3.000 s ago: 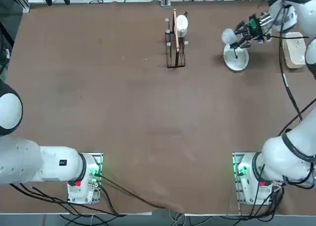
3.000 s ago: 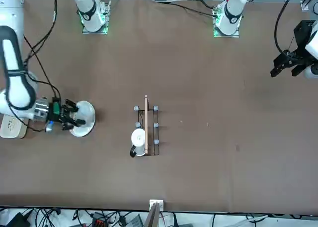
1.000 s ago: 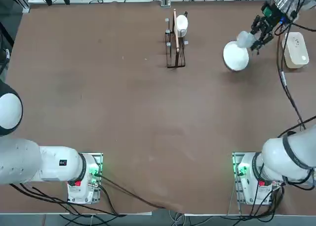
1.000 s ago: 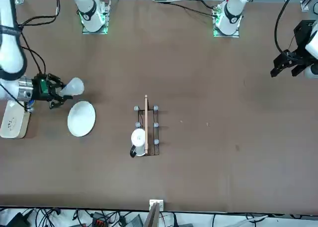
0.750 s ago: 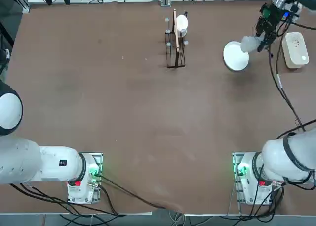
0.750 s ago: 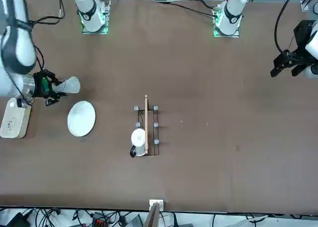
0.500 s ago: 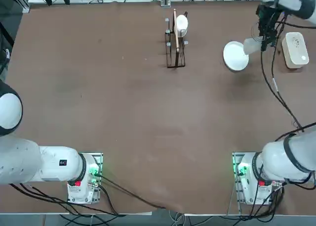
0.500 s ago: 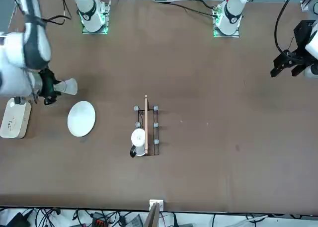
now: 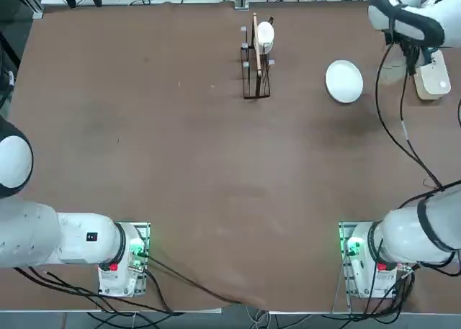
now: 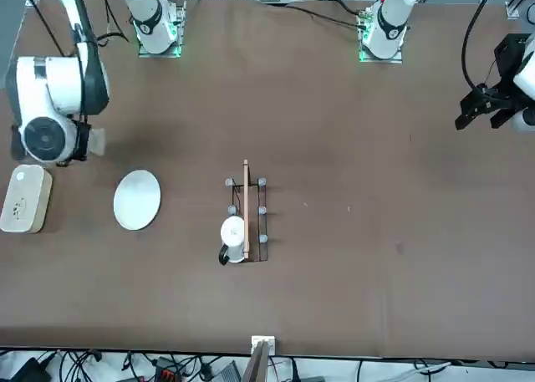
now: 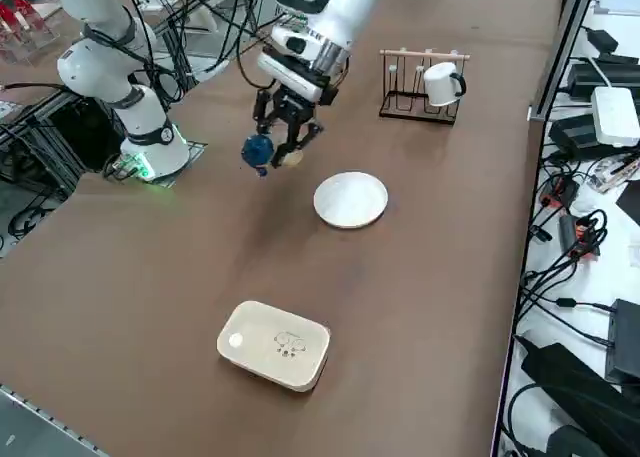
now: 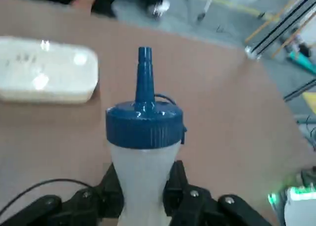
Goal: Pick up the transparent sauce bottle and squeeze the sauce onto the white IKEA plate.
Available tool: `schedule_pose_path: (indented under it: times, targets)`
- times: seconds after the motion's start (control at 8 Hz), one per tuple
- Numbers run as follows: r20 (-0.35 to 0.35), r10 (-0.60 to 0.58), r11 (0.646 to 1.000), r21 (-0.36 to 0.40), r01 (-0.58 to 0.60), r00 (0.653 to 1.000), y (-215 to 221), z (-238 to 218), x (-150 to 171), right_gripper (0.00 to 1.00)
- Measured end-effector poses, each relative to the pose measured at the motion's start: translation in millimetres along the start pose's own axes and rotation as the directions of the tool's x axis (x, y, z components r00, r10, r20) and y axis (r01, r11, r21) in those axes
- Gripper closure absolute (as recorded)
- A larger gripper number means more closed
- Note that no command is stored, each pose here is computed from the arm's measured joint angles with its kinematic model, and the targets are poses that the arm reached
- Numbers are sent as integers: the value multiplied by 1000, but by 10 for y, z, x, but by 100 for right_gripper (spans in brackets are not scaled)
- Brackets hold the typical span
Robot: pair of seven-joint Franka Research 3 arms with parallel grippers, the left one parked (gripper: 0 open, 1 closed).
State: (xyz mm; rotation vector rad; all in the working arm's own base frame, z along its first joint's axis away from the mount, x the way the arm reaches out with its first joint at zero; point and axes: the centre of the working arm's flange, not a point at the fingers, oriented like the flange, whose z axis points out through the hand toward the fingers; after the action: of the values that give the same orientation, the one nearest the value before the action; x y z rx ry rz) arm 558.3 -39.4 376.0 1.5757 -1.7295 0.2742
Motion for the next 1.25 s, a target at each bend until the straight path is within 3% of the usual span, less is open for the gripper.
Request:
schedule_pose_path:
  times: [0.38,0.62,1.25]
  targets:
    - [-247,112,993,-13,-119,962,22,584,-231,60]
    - [-392,192,979,18,-201,900,12,1054,-447,60]
    - [-572,354,930,130,-344,740,230,2051,-654,60]
